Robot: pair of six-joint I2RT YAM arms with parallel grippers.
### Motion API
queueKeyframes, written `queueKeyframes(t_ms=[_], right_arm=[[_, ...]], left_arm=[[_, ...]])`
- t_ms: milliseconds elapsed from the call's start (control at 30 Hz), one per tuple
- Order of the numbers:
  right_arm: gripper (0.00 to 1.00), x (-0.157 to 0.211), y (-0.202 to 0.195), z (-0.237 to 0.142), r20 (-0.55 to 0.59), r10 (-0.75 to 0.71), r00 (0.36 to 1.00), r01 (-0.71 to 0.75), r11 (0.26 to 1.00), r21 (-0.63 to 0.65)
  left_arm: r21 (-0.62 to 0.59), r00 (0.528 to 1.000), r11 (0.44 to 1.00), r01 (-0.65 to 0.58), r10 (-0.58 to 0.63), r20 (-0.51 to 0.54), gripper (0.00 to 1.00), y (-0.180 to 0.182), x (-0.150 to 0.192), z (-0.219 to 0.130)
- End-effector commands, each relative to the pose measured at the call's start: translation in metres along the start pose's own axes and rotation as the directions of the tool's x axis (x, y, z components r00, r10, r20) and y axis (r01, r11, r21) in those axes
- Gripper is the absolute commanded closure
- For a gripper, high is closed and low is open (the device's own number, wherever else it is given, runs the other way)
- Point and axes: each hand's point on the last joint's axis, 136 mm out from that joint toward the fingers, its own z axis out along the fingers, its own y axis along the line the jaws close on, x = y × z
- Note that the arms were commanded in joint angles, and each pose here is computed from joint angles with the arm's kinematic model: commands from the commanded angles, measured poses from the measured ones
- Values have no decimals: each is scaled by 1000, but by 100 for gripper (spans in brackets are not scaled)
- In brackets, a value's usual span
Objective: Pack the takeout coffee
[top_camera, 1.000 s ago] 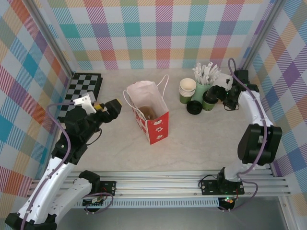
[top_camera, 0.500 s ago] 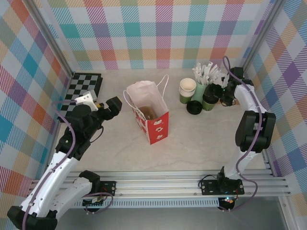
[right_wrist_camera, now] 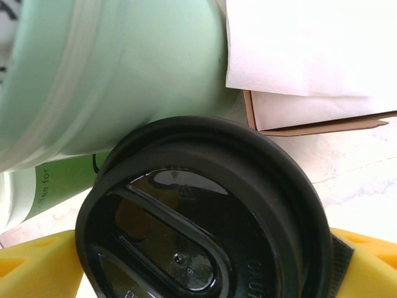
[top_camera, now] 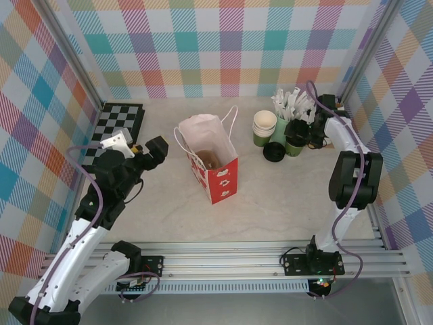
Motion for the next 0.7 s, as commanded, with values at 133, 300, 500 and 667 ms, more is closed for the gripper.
queueKeyframes(t_ms=[133, 300, 500, 667], right_arm=[[18, -1, -1, -14, 35, -24, 999, 23, 999, 32], [20, 7, -1, -19, 29, -31, 999, 30, 999, 29], [21, 38, -7, -29, 5, -50, 999, 50, 998, 36], [20, 78, 0, -51, -4, -41, 999, 41, 999, -14]], left_arm=[[-33, 1000, 999, 15, -15, 14, 0, 8, -2, -3], [-34, 1000, 999, 18, -18, 12, 0, 9, 0, -2], [-157, 997, 985, 76, -73, 25, 0, 32, 2, -4], [-355, 987, 922, 154, -130, 89, 0, 69, 0, -13]])
